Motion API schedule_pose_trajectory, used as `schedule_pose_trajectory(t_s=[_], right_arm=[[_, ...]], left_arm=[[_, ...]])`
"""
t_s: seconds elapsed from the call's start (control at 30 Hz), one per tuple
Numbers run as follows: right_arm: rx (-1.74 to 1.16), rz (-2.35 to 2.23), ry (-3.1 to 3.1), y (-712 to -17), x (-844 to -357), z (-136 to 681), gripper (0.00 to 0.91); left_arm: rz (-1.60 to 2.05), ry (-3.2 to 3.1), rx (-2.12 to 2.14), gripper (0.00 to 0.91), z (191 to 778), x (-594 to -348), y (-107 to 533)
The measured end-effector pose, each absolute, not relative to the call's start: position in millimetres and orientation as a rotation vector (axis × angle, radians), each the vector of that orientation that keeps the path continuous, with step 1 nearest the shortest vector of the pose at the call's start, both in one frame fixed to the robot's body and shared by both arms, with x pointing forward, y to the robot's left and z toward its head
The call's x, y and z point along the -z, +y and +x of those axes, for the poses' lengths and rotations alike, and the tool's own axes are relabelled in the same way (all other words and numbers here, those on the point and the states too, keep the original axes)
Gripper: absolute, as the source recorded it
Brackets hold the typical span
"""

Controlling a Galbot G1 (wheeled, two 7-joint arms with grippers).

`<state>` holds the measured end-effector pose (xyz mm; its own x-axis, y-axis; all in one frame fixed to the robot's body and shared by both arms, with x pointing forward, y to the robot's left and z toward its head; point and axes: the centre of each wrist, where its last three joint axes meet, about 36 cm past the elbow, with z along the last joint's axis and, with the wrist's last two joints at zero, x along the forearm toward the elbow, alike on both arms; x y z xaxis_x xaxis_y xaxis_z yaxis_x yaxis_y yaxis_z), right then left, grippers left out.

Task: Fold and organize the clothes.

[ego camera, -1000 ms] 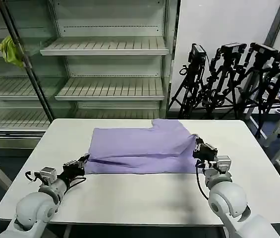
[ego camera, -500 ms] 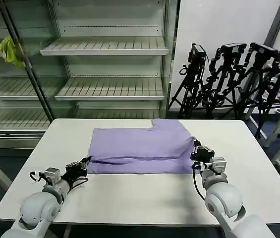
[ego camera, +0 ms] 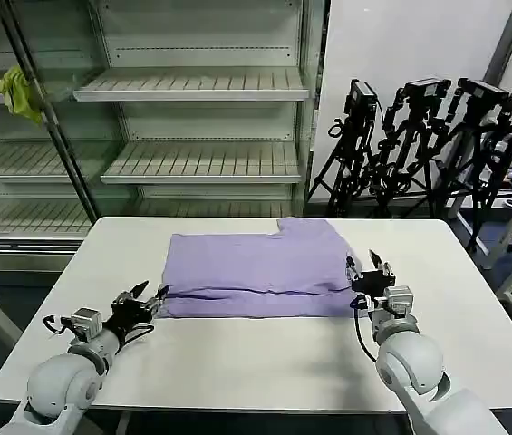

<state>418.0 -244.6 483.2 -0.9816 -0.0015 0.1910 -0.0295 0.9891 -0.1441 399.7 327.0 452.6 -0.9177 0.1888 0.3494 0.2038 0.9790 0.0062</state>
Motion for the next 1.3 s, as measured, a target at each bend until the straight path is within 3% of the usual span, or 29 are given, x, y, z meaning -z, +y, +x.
schedule_pose_trajectory(t_s=[0.47,0.9,1.3], right_arm=[[-0.287,0.033,-2.874,-263,-479,361,0.907],[-0.292,0.01,-2.852,-264,-466,342,0.907],[-0.286,-0.016,-2.866,-267,-463,335,0.907]], left_arm=[[-0.281,-2.718,0.048,0.907,375,-452,323],[-0.295,-2.767,0.046,0.907,408,-462,333],[-0.322,-2.835,-0.006,0.907,447,-455,332]])
